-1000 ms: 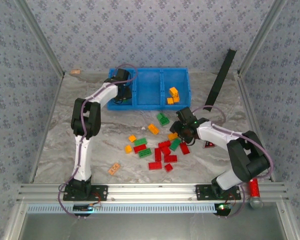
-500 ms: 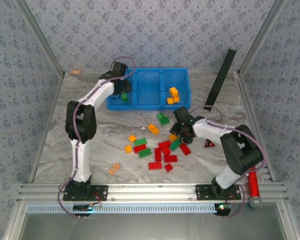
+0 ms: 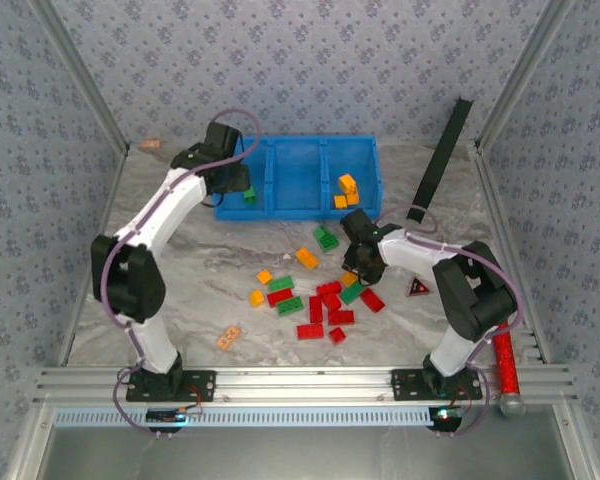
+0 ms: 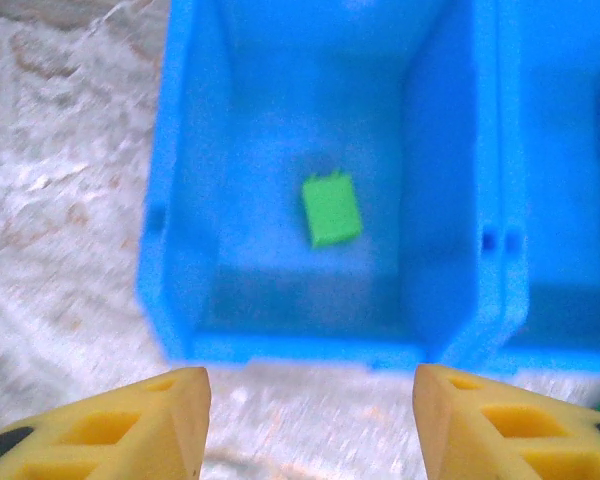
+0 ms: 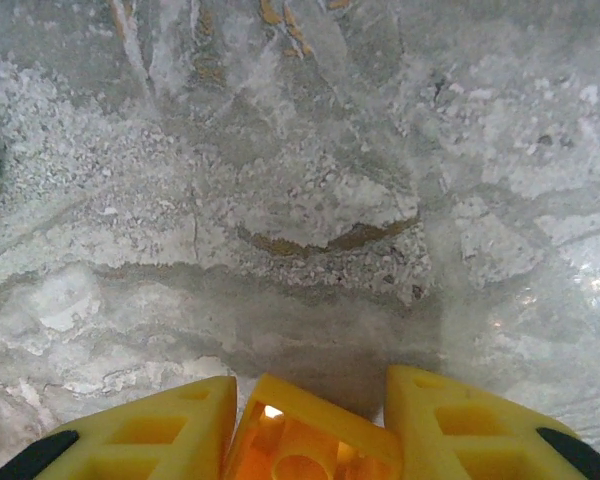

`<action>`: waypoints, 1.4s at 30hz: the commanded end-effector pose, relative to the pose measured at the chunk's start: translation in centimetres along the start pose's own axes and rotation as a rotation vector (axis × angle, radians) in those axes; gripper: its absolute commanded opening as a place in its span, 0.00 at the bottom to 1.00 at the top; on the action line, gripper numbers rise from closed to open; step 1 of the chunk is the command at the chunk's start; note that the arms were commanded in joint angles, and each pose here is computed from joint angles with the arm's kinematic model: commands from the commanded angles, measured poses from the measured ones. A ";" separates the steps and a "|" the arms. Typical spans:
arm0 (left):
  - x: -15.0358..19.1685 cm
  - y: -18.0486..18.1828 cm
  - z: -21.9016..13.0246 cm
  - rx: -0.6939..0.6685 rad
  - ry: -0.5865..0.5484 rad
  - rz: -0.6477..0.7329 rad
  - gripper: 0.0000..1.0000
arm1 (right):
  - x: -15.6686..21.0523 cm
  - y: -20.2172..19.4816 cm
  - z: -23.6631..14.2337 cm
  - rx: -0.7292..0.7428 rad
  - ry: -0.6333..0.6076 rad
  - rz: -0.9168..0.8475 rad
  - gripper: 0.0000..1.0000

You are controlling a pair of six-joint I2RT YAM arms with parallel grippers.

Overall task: Sort the legos into containers by color
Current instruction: Pick up the lego from the center of the table, then place the lego in the container.

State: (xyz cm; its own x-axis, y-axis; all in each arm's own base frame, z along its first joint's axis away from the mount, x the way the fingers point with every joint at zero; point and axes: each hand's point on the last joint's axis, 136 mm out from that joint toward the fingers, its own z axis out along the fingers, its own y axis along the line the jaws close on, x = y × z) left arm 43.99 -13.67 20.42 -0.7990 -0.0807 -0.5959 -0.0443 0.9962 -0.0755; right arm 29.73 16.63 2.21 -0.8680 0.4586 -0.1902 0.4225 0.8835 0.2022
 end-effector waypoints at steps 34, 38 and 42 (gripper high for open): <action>24.9 -1.7 -3.0 0.267 0.256 0.198 0.61 | -20.8 11.0 -5.8 0.082 -0.461 -0.548 0.29; 25.4 -2.6 -2.2 0.259 0.285 0.229 0.61 | -21.9 11.7 -4.2 0.081 -0.457 -0.556 0.29; 25.7 -3.2 -1.6 0.252 0.309 0.230 0.61 | -22.7 11.9 -2.8 0.087 -0.443 -0.560 0.30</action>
State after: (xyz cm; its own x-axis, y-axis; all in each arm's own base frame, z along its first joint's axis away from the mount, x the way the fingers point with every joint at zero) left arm 21.54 -17.62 5.60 -0.9229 0.2054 -0.3257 0.2693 0.9489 -0.1645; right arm 52.45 16.82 11.42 -0.7903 -0.0671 -0.6091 -0.0147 0.9958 -0.0906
